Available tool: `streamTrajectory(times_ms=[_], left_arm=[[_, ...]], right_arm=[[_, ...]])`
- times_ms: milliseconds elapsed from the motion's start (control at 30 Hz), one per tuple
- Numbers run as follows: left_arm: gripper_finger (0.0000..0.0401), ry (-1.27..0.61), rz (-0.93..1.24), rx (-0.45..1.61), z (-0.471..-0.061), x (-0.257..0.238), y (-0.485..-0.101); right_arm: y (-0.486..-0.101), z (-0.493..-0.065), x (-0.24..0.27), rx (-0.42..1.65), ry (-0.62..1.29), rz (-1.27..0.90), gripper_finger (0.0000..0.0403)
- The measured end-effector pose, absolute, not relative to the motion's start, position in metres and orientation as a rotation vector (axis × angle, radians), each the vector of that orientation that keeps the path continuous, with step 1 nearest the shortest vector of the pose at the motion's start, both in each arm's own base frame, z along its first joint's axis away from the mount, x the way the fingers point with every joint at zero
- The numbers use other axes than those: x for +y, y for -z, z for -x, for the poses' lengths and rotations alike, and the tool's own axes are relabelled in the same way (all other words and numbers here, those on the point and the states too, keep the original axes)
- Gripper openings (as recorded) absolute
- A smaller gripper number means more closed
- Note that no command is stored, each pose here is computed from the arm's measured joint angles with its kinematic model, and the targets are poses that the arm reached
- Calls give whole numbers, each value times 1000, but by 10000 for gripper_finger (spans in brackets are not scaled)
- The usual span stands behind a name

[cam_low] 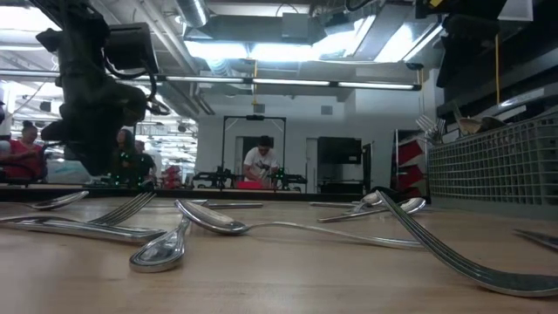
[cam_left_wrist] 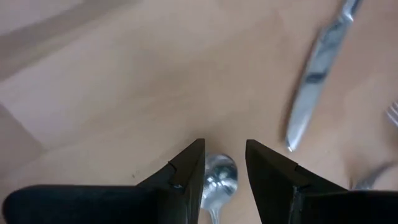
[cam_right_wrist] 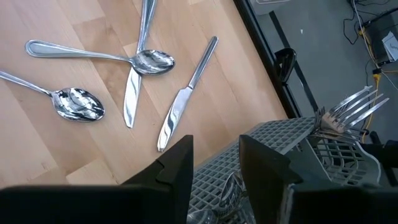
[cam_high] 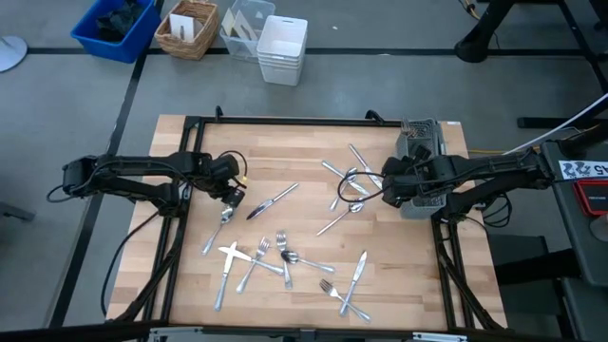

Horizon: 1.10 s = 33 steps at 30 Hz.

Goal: Sort silverware
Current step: Put the spoon into the right section of the utensil holder

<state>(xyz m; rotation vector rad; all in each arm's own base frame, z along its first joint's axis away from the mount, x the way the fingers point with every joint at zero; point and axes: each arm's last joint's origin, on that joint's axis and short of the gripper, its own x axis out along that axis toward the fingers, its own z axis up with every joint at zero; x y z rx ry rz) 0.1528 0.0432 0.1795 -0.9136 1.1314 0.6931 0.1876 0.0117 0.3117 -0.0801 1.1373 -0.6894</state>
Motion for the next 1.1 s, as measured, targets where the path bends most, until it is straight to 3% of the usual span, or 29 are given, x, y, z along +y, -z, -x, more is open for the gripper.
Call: streamTrajectory(times_ms=[133, 533, 1100], left_arm=[[109, -768, 892, 1100, -153, 45, -180], [109, -598, 652, 1169, -153, 46, -180], [109, -612, 752, 1277, -136, 39, -153]], right_arm=[[-312, -189, 12, 1119, 686, 71, 131], [-312, -190, 12, 1124, 673, 89, 131], [-312, -190, 13, 1140, 643, 61, 131]])
